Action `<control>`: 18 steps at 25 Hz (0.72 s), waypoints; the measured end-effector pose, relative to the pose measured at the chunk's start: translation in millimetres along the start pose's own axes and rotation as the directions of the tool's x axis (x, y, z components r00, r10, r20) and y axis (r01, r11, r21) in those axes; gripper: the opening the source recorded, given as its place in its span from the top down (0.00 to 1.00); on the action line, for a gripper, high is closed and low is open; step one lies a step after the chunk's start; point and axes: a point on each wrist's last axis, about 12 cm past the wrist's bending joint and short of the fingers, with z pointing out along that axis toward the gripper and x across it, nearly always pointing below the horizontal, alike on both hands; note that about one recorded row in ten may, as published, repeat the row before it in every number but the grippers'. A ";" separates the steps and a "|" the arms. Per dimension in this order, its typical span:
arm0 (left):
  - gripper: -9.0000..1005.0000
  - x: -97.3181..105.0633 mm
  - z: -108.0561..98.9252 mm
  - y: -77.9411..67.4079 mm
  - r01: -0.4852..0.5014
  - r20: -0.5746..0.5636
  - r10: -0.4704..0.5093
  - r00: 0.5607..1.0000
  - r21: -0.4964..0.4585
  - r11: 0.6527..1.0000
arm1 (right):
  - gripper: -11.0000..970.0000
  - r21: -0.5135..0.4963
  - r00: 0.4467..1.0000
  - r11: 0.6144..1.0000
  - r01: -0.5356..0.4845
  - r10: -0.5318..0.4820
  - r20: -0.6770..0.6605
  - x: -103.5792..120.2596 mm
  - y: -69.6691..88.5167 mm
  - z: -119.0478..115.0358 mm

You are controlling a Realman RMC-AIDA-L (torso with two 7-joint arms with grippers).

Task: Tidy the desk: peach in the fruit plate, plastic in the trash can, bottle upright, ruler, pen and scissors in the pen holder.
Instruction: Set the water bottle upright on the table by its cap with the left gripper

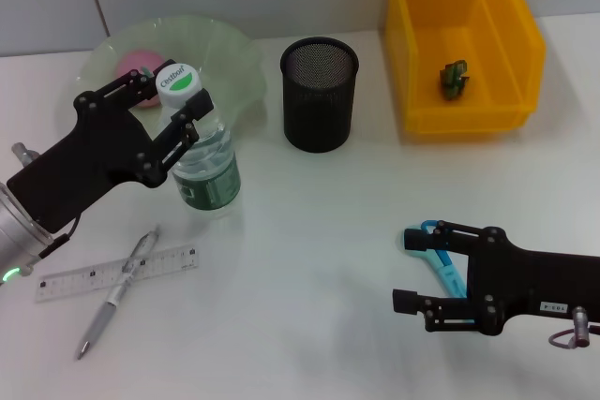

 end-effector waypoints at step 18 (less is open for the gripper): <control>0.50 11.0 23.6 1.9 -0.050 -0.087 0.050 0.995 0.007 0.999 | 0.15 -0.010 1.000 1.000 0.004 -0.004 0.001 -1.8 -0.9 8.2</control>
